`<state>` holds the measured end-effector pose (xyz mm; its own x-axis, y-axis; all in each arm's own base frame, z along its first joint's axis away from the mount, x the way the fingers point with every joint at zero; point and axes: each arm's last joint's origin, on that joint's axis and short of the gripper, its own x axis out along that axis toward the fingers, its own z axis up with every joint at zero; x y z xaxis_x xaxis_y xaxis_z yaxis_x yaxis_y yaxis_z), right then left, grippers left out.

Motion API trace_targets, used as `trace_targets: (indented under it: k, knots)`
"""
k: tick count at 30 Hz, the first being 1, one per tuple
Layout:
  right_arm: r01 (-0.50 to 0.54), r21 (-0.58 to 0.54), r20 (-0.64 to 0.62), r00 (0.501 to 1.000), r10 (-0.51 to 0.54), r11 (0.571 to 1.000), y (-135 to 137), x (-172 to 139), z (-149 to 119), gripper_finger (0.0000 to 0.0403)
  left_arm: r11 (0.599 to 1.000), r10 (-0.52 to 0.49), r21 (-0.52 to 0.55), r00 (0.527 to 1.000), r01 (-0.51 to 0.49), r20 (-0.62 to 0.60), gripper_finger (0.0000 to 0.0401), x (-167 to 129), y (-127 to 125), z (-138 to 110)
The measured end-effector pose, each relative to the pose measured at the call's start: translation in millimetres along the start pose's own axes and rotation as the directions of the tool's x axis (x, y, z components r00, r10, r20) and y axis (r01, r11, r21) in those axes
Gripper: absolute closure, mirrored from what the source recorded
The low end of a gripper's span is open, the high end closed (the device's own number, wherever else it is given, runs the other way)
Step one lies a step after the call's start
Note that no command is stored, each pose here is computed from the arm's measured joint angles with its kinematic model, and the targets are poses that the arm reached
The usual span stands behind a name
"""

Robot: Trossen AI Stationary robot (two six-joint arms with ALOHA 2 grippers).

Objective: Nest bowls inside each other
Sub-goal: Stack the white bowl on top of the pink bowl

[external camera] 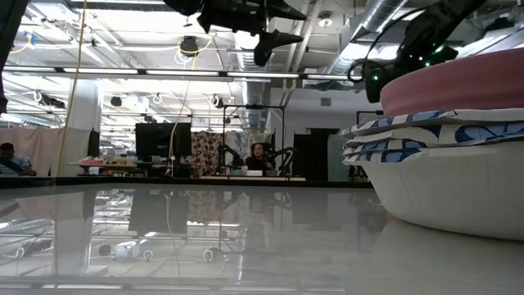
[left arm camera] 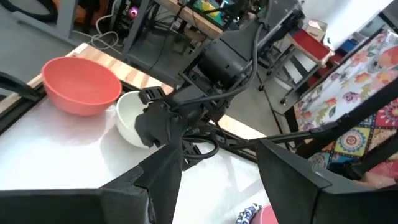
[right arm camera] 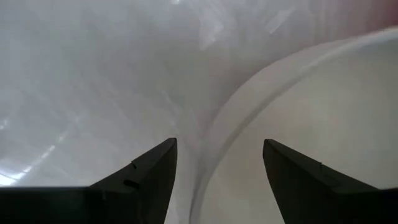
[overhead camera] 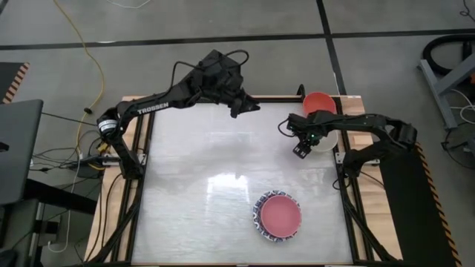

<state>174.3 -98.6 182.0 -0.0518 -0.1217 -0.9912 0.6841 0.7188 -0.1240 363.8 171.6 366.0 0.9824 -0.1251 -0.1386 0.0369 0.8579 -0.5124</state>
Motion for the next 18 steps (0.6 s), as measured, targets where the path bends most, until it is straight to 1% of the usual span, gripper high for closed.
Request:
trace_targets:
  k: [5,8,12,16,18]
  knots:
    - [0.006,0.015,-0.007,1.000,-0.006,1.000,-3,3,-1,0.0149,1.000,0.027,-0.003,1.000,-0.027,0.014,0.0206,-3,4,2]
    - [0.020,0.022,-0.003,1.000,-0.020,1.000,-3,3,-1,0.0175,0.999,0.051,-0.005,0.998,-0.050,0.027,0.0206,-5,8,4]
    - [0.038,0.022,0.004,0.999,-0.039,0.999,-3,3,0,0.0235,0.998,0.067,-0.009,0.997,-0.067,0.037,0.0206,-8,12,6]
    - [0.048,0.025,0.010,0.999,-0.048,0.999,-4,3,0,0.0310,0.997,0.077,-0.015,0.996,-0.077,0.043,0.0206,-11,16,8]
    - [0.047,0.031,0.013,0.999,-0.048,0.998,-5,3,1,0.0349,0.996,0.086,-0.036,0.995,-0.084,0.050,0.0206,-15,19,10]
